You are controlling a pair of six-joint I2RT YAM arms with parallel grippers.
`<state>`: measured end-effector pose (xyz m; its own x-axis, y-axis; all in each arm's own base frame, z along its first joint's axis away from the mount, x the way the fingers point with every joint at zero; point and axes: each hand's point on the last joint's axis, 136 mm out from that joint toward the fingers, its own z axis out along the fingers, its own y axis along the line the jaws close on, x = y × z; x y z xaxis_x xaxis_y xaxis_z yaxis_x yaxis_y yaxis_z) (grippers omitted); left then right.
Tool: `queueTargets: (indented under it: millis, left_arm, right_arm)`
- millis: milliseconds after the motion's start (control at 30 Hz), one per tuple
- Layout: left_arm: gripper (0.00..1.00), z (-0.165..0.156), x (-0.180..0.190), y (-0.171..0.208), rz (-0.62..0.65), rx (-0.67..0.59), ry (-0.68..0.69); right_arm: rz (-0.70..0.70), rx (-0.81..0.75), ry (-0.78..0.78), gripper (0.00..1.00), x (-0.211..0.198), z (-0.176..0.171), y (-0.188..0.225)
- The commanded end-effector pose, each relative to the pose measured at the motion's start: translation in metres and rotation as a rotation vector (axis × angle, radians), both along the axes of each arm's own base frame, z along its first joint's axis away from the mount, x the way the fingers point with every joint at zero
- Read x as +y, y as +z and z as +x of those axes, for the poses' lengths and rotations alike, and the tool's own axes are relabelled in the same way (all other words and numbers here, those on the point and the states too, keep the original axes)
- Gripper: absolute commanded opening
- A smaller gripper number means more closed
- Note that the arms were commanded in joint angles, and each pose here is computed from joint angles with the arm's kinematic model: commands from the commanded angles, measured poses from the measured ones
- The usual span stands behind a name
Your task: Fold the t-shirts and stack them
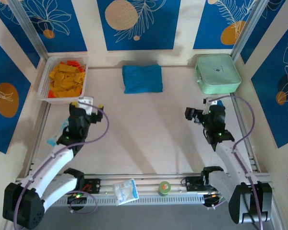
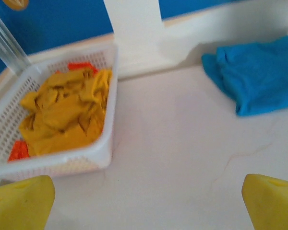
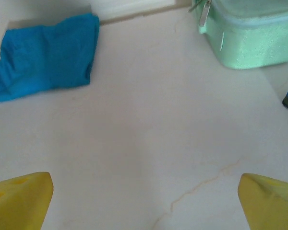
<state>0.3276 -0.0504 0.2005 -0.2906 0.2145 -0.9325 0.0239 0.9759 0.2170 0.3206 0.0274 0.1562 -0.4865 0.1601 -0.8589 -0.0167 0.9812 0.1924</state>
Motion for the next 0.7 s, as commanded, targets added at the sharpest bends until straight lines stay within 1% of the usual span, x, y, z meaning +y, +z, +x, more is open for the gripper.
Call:
queueTargets:
  millis: [0,133,233,300,400,467,500,533,600,633,667]
  left_arm:
    - [0.99,-0.002,0.009,-0.001,0.007,-0.141,0.035]
    - [0.99,0.0,0.014,-0.041,0.016,-0.13,0.056]
    - [0.99,0.011,0.015,-0.064,0.029,-0.114,0.06]
    - [0.99,0.02,0.011,-0.064,0.039,-0.138,0.046]
    - [0.99,0.036,0.009,-0.068,0.034,-0.124,0.028]
    - [0.99,0.044,0.011,-0.08,0.032,-0.111,0.019]
    - [0.99,0.047,0.014,-0.081,0.027,-0.131,0.029]
    - [0.99,0.045,0.022,-0.084,0.002,-0.124,0.055]
    - [0.99,0.048,0.023,-0.096,-0.074,-0.066,0.0]
    - [0.99,0.057,0.022,-0.097,-0.089,-0.069,-0.028]
    - [0.99,0.062,0.022,-0.103,-0.092,-0.037,-0.028]
  right_arm:
    - [-0.082,-0.213,0.088,0.99,0.008,0.011,0.015]
    - [-0.098,-0.225,0.136,0.99,0.015,0.012,-0.014]
    - [-0.101,-0.212,0.143,0.99,0.016,0.019,-0.029]
    - [-0.12,-0.229,0.155,0.99,0.018,0.024,-0.029]
    - [-0.131,-0.29,0.139,0.99,0.016,0.034,-0.025]
    - [-0.103,-0.289,0.141,0.99,0.015,0.04,-0.029]
    - [-0.097,-0.299,0.16,0.99,0.018,0.043,-0.03]
    - [-0.098,-0.289,0.176,0.99,0.021,0.046,-0.038]
    - [-0.094,-0.279,0.197,0.99,0.025,0.053,-0.052]
    - [-0.101,-0.277,0.187,0.99,0.024,0.059,-0.053]
    - [-0.099,-0.227,0.172,0.99,0.021,0.064,-0.054]
